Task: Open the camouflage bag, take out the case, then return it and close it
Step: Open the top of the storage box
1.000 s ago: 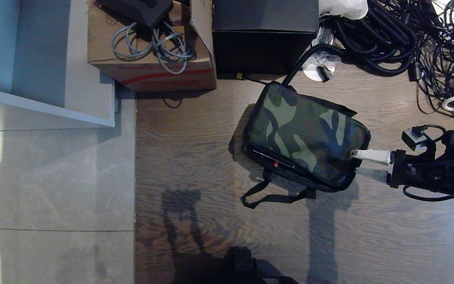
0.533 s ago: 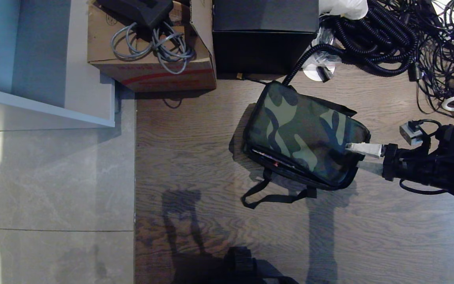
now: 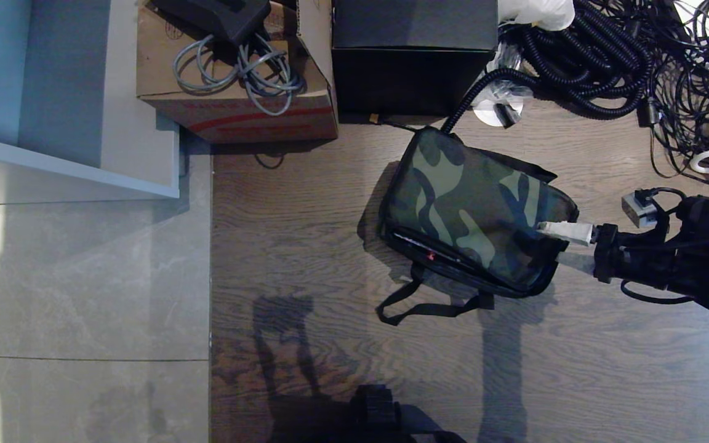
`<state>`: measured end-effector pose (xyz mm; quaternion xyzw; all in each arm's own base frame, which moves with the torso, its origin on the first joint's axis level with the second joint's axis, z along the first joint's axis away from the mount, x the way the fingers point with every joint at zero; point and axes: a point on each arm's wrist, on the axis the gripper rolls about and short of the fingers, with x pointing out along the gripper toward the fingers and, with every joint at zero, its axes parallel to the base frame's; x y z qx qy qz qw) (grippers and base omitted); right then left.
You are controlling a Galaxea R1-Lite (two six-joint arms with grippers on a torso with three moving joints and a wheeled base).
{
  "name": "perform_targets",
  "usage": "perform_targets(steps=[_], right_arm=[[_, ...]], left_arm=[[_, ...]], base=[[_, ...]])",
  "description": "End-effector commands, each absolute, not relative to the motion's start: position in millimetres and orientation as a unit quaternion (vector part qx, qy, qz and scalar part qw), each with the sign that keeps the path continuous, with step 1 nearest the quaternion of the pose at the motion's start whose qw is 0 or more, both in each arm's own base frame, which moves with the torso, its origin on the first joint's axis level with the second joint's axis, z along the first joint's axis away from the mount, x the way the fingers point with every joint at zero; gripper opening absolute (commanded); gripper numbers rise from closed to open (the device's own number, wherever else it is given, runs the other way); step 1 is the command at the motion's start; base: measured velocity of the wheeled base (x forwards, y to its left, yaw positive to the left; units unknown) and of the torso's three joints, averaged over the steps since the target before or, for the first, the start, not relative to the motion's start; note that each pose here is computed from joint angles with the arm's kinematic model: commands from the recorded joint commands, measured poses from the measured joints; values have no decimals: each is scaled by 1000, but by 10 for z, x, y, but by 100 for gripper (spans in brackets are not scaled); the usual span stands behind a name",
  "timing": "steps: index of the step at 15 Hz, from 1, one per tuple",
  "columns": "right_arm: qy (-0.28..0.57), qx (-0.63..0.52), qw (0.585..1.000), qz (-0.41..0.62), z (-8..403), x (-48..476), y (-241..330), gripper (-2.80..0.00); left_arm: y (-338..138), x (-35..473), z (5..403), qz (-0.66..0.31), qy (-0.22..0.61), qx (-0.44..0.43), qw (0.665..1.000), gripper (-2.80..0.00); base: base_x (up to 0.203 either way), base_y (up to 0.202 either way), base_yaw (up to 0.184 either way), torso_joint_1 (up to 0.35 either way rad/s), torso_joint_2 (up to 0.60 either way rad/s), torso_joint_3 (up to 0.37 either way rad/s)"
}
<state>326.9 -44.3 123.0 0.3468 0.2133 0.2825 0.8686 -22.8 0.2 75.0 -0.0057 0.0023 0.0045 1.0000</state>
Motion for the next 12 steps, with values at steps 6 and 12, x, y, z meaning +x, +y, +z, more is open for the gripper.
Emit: perform_targets(steps=[6, 12], right_arm=[[209, 353, 865, 290, 1261, 3271, -407, -280], [183, 384, 857, 291, 1573, 3303, -452, -280]], left_arm=[[2, -228, 750, 5, 2, -6, 1000, -280], [2, -228, 750, 5, 2, -6, 1000, -280]], base=[[0, 0, 0, 0, 0, 0], [0, 0, 0, 0, 0, 0]])
